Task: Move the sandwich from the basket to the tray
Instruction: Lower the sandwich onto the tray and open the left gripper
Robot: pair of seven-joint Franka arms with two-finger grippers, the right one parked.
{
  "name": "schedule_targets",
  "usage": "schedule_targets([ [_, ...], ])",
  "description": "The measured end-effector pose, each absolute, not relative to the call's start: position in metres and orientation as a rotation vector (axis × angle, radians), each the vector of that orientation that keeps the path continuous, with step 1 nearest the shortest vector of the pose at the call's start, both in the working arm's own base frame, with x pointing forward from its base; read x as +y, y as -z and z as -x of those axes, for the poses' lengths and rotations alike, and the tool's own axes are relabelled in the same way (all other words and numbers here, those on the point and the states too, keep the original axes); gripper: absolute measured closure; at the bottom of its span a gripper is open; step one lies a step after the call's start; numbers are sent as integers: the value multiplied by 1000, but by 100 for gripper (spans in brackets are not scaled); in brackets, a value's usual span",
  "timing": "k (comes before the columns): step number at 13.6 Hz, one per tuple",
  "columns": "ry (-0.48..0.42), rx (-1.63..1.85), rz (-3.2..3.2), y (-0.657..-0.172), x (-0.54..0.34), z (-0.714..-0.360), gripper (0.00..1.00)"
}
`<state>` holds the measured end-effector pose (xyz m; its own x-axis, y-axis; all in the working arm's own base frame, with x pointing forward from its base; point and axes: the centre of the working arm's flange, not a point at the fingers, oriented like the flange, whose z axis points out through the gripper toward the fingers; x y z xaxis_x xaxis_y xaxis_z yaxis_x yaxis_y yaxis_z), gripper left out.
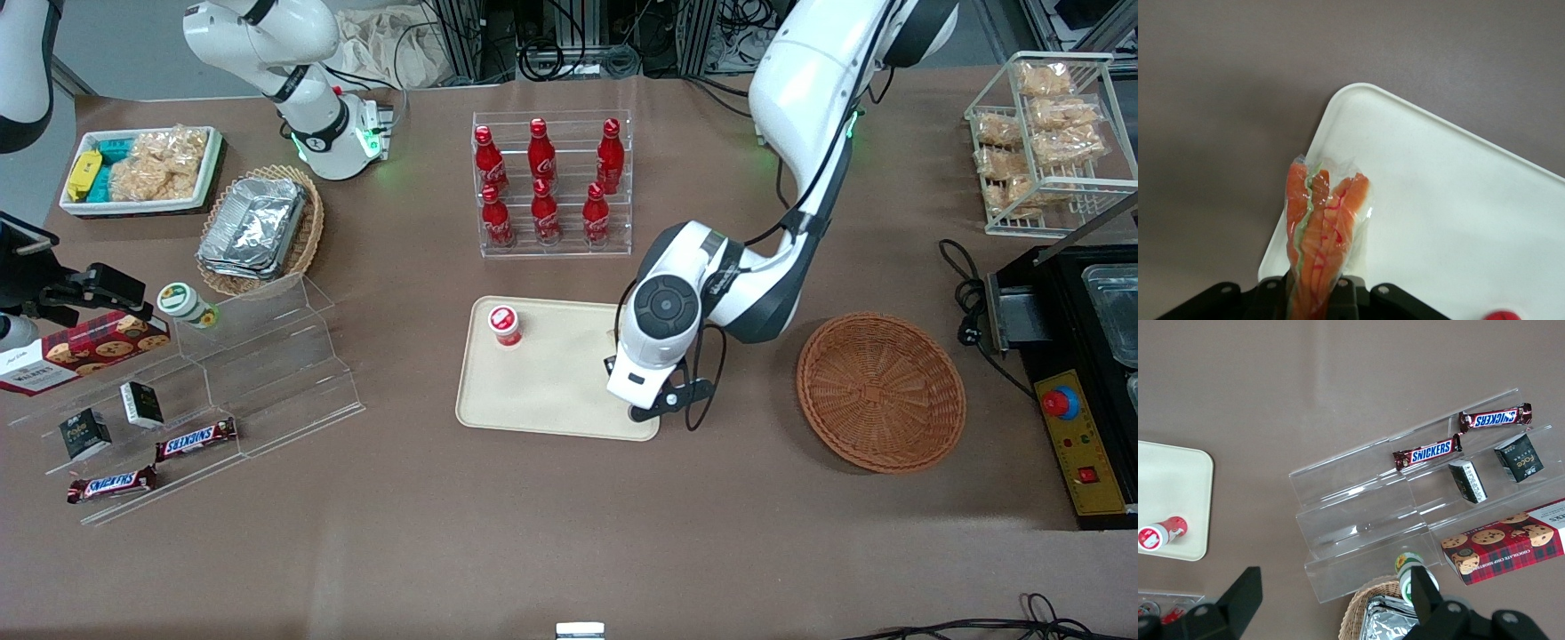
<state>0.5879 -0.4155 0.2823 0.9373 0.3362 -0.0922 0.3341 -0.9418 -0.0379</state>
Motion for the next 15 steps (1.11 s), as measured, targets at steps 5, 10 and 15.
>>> schedule_targets([
  [5,-179,-519,3056,-244,-420,-584,84],
  [10,-175,-480,3062,-232,-436,-574,80],
  [15,-148,-510,3067,-239,-434,-581,30],
])
